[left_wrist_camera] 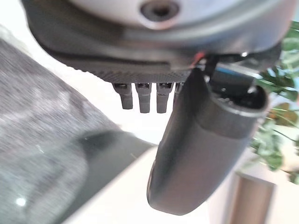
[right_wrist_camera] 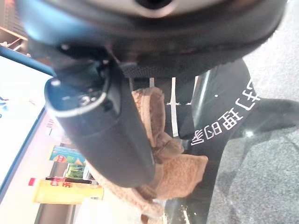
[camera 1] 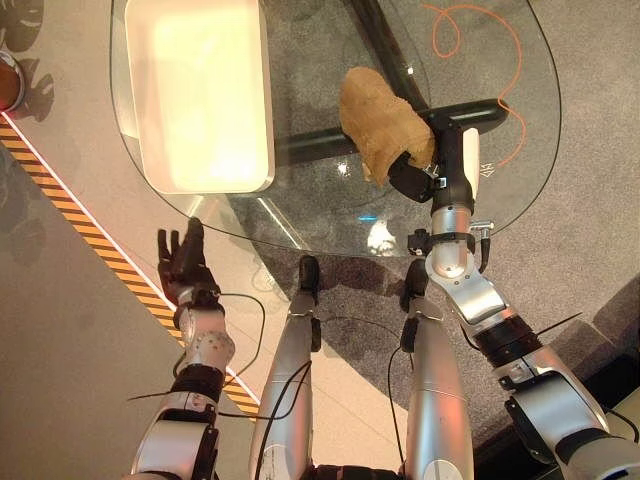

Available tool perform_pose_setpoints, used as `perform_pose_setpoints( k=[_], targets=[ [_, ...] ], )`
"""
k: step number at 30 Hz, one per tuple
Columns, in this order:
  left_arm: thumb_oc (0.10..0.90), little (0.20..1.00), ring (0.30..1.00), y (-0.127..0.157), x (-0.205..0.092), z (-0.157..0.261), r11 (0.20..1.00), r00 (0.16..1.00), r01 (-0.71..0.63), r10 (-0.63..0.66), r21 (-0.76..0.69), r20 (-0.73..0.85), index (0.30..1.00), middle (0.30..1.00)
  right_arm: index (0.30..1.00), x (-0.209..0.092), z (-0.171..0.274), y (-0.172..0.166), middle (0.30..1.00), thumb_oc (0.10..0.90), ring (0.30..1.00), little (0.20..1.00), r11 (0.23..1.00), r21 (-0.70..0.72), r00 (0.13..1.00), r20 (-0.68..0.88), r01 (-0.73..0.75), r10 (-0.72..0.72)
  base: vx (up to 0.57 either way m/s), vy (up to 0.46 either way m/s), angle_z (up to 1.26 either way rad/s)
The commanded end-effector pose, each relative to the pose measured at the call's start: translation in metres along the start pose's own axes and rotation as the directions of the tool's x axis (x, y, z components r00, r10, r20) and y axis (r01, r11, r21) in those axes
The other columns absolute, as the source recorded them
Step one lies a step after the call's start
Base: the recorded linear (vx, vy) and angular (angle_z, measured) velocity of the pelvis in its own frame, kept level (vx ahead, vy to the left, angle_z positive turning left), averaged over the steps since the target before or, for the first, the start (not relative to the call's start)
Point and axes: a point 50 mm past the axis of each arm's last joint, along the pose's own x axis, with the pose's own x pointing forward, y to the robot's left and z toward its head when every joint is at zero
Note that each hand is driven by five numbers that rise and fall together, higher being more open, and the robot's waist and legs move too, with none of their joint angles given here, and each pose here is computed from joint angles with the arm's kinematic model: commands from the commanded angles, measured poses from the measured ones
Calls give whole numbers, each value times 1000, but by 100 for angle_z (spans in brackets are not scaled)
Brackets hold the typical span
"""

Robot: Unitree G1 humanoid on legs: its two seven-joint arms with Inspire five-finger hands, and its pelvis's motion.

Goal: Wipe the table with a cloth and put it in the basket.

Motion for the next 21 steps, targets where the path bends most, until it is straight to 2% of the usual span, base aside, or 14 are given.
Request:
perform_pose_setpoints(
  k=[1, 3, 6, 8, 12, 16, 21],
  targets=[
    [800, 900, 900, -1, 14, 68, 997, 954, -7, 29, -76, 300, 900, 900, 300, -1, 88, -8, 300, 100, 300, 200, 975, 221, 904, 421, -22, -75, 0, 0, 0],
    [800, 900, 900, -11, 14, 74, 992, 942, 37, 7, -123, 336, 900, 900, 300, -2, 92, -7, 300, 100, 300, 200, 973, 227, 898, 434, -38, -67, 0, 0, 0],
    [800, 900, 900, -28, 12, 79, 986, 923, 123, -71, -113, 378, 900, 900, 300, -2, 96, -6, 300, 100, 300, 200, 970, 238, 892, 447, -55, -59, 0, 0, 0],
    [800, 900, 900, -49, 5, 79, 966, 897, 231, -166, -114, 411, 900, 900, 300, -4, 101, -6, 300, 100, 300, 200, 966, 248, 885, 463, -71, -54, 0, 0, 0],
    [800, 900, 900, -83, -15, 75, 916, 826, 398, -335, -49, 453, 900, 900, 300, -9, 105, -6, 300, 100, 300, 200, 961, 260, 874, 484, -95, -45, 4, -18, 0],
    [800, 900, 900, -116, -40, 72, 832, 747, 555, -492, -12, 448, 900, 900, 300, -14, 108, -7, 300, 100, 300, 200, 955, 267, 858, 513, -129, -28, 7, -30, 1],
    [800, 900, 900, -133, -54, 71, 768, 695, 640, -568, -18, 441, 900, 900, 300, -16, 113, -6, 300, 100, 300, 200, 948, 273, 843, 538, -161, -12, 0, 0, 0]
  ],
)
